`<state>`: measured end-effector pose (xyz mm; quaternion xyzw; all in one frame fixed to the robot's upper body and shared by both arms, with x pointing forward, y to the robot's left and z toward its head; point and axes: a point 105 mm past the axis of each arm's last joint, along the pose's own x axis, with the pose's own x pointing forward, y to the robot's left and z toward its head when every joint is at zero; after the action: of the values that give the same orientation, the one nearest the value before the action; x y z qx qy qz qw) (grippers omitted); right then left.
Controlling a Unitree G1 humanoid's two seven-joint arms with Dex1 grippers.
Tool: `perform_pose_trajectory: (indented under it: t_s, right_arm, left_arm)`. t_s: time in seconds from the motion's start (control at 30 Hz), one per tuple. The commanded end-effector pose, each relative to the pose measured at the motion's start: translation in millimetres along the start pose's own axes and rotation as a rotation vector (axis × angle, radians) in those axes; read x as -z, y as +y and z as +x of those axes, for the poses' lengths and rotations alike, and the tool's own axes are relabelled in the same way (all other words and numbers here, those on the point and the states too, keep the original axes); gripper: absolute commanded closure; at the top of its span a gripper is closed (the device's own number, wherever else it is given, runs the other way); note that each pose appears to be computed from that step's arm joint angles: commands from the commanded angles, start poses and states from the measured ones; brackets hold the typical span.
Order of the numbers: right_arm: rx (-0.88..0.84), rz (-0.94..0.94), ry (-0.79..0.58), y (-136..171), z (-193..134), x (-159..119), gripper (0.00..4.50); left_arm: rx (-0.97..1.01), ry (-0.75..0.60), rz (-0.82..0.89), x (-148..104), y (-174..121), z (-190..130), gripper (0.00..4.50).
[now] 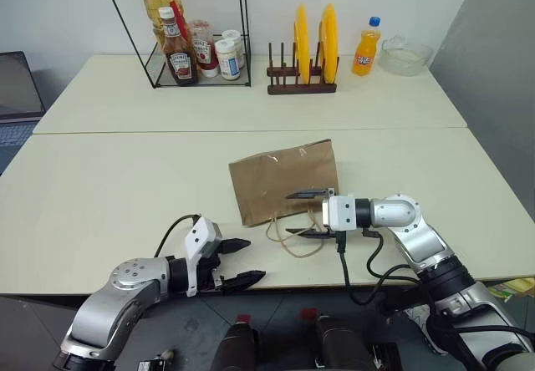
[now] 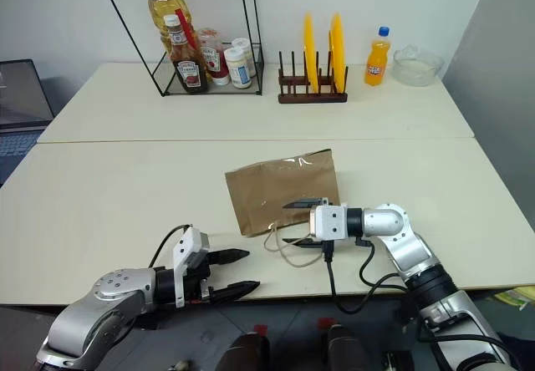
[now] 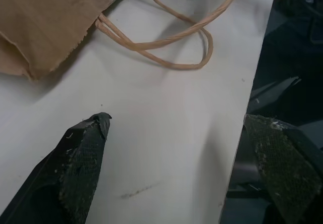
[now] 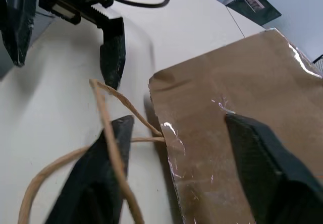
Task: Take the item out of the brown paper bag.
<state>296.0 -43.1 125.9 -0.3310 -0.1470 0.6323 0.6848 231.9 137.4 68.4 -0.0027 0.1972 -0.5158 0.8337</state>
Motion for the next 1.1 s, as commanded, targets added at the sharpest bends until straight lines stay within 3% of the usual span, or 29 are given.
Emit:
perform_pose_trajectory:
  t_s: [0.03, 0.17, 0.2, 0.37, 0.67, 0.77, 1.1]
  right_arm:
    - [0.033, -0.056, -0.06, -13, -5, -22, 2.81]
    - [0.06, -0.049, -0.088, -20, -3, -32, 4.32]
    - [0.067, -0.046, -0.094, -22, -2, -35, 4.47]
    - [0.112, -0.044, -0.119, -32, 2, -47, 4.47]
    - [0.111, -0.063, -0.096, -28, 1, -48, 4.47]
    - [0.111, -0.065, -0.087, -27, 0, -47, 4.5]
    - [0.15, -0.086, -0.083, -36, -3, -49, 4.5]
  left_arm:
    - [0.018, -0.019, -0.095, 6, -2, 9, 0.0]
    - [0.008, -0.085, -0.187, -3, -1, 22, 0.0]
    - [0.012, -0.101, -0.211, -5, -3, 25, 0.0]
    - [0.005, -0.128, -0.3, -3, -9, 47, 0.0]
    - [-0.019, -0.277, -0.394, -26, -6, 74, 0.0]
    - [-0.015, -0.308, -0.409, -32, -8, 79, 0.79]
    - [-0.033, -0.306, -0.385, -29, -7, 86, 4.03]
